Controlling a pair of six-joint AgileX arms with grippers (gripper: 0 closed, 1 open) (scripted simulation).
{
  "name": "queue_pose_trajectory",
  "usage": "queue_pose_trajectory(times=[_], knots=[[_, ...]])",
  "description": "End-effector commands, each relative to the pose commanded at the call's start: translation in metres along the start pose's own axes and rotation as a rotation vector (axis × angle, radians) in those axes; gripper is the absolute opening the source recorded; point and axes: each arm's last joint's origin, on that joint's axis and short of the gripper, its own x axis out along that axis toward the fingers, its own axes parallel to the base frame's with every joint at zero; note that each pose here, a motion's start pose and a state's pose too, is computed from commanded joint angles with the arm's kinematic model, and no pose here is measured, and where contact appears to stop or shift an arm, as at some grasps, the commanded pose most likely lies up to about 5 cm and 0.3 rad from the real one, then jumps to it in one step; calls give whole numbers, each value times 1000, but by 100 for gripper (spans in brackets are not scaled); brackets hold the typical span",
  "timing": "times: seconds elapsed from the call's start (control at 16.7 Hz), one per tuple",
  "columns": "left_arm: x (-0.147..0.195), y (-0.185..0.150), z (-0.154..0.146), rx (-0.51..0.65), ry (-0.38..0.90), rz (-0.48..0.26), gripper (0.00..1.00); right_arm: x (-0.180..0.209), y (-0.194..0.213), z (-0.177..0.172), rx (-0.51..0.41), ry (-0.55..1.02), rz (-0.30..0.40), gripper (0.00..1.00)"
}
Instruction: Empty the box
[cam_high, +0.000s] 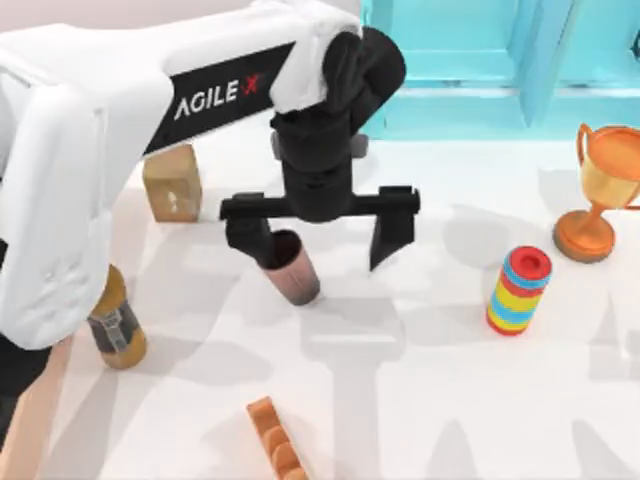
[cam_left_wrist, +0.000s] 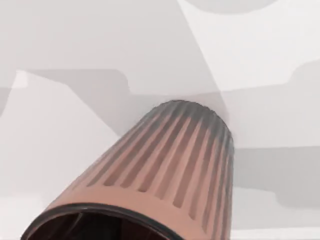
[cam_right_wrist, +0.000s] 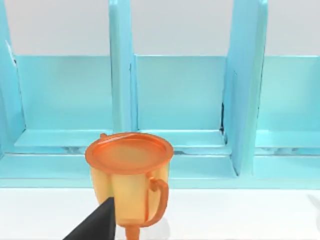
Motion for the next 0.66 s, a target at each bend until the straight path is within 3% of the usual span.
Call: queue_pose_trajectory(times=[0.48,0.66], knots=[[-83,-6,-2,0,1,0,100,0,0,0,0,0,0,100],[-97,-4,-5,1,-3,-2,100,0,0,0,0,0,0,100]])
